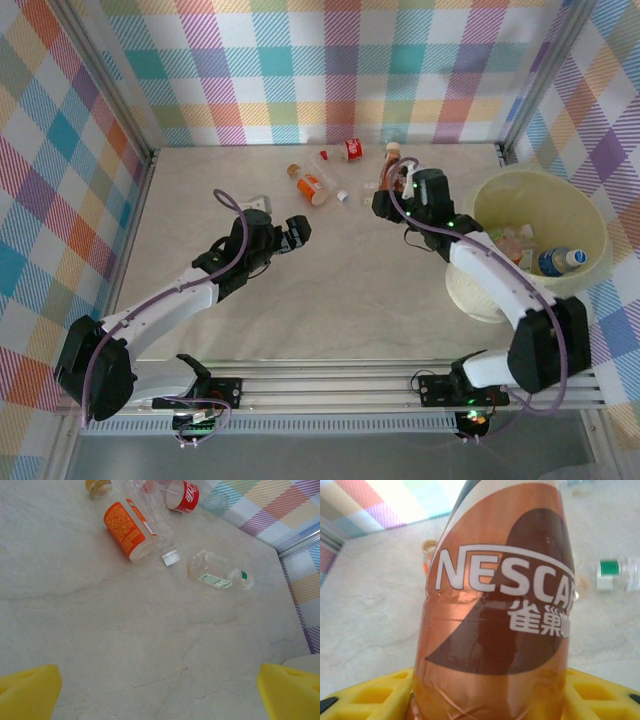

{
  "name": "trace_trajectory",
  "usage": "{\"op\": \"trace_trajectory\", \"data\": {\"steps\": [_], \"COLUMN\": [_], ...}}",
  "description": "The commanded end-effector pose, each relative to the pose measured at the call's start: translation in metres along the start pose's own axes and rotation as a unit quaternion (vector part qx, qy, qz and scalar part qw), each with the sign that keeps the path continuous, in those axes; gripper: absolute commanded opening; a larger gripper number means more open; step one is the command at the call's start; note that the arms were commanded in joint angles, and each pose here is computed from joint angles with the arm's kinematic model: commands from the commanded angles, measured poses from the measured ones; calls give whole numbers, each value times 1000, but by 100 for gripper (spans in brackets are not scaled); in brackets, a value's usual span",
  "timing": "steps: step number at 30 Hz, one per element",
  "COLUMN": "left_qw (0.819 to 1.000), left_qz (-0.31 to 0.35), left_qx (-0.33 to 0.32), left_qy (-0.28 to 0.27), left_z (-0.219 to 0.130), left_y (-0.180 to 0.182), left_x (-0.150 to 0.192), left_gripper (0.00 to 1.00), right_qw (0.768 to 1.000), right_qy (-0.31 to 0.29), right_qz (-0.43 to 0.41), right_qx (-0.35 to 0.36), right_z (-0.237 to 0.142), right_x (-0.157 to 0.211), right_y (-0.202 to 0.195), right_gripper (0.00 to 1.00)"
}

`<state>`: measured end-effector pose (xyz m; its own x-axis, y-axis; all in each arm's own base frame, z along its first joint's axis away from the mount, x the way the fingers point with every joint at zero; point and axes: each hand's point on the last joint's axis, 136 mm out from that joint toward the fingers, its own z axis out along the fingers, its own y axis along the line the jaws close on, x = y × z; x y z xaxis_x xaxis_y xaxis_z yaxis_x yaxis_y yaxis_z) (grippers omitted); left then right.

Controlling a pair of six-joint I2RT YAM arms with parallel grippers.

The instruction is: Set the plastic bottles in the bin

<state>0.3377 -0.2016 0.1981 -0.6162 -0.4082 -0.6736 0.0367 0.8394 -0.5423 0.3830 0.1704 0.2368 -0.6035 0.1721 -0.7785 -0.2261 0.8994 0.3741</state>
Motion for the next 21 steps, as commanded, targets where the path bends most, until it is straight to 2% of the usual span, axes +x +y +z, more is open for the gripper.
{"op": "trace_trajectory", "data": {"steps": [1, 6, 11, 15, 18, 21], "left_qw": [999, 999, 999, 999, 999, 999], "left_qz": [-24, -19, -21, -17, -16, -18], "left_qx": [0, -14, -19, -7, -5, -4], "left_qy": [-38, -33, -30, -27, -27, -30], "left_z": [-7, -4, -3, -3, -3, -2], "left_y": [-3, 1, 4, -2, -3, -4], "left_x": [-21, -19, -17, -17, -18, -20], "left_gripper": [100, 100, 100, 100, 100, 100], "right_qw": [995, 987, 982, 977, 963, 945], "right_qy": [-54, -96, -135, -150, -163, -188], "right_qz": [-66, -110, -128, -129, -119, -119], "right_qx": [-50, -73, -17, 83, 180, 240], "right_z": [-46, -106, -152, -184, -211, -235], "right_x": [-37, -63, -79, -85, -88, -89], "right_y": [30, 51, 39, 6, -26, -46], "right_gripper": [47, 46, 45, 45, 45, 44]}}
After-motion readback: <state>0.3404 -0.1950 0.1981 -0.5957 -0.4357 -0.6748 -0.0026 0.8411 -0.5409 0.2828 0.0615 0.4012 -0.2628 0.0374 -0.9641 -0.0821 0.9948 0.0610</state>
